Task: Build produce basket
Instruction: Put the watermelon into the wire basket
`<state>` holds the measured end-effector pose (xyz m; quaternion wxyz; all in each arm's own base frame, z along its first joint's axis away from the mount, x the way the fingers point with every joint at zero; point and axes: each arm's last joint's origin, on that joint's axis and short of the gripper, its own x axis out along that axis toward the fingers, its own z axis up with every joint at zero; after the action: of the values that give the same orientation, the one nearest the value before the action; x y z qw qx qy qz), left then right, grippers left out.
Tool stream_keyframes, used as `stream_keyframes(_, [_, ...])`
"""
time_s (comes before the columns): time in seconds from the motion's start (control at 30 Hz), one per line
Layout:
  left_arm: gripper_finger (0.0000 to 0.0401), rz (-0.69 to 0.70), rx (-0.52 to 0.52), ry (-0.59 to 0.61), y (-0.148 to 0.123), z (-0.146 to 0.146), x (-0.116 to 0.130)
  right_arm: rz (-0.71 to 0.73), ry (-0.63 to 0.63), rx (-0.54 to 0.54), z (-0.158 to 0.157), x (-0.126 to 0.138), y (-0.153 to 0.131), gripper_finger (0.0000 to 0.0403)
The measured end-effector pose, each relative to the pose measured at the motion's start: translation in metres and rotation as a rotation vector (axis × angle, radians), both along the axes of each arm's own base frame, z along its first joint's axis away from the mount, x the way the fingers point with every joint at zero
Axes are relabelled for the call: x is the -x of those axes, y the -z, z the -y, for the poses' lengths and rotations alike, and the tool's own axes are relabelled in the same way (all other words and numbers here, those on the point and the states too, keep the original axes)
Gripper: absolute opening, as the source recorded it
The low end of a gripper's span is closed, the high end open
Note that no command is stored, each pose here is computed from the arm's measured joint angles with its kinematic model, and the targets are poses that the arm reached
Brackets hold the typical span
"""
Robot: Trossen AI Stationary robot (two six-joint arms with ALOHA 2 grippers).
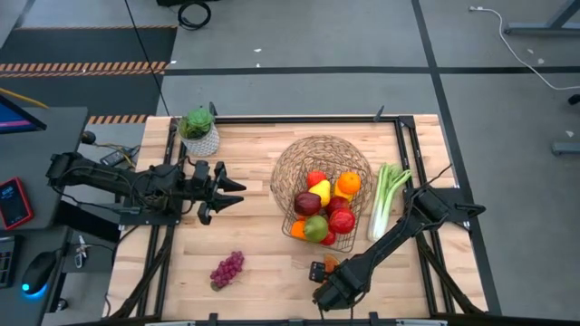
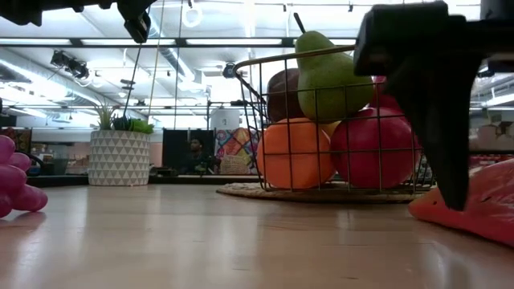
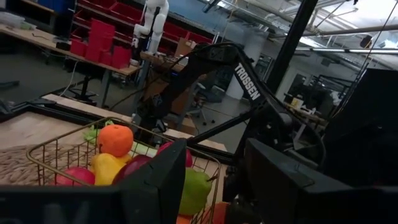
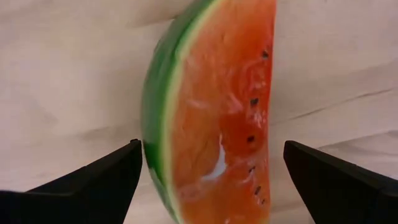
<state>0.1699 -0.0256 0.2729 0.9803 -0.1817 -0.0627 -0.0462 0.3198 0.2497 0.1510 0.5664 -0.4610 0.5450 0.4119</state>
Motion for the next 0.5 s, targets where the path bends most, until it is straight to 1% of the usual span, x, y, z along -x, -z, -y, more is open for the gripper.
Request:
stream_keyframes(0.23, [0.0172, 0.0, -0.001, 0.0, 0.0, 0.0, 0.0, -0.014, -0.014, -0.034, 0.004, -0.0001, 0.0099, 0.0378])
stream_keyframes(0.33, [0.0172, 0.0, 0.0, 0.0, 0.0, 0.0, 0.0, -0.014, -0.039, -0.034, 0.004, 0.0001, 0.0105, 0.0362])
stream_keyframes(0.5, [0.0172, 0.0, -0.001, 0.0, 0.0, 0.0, 0.0, -0.011, -0.04, -0.036, 0.0041, -0.0004, 0.0106, 0.0334])
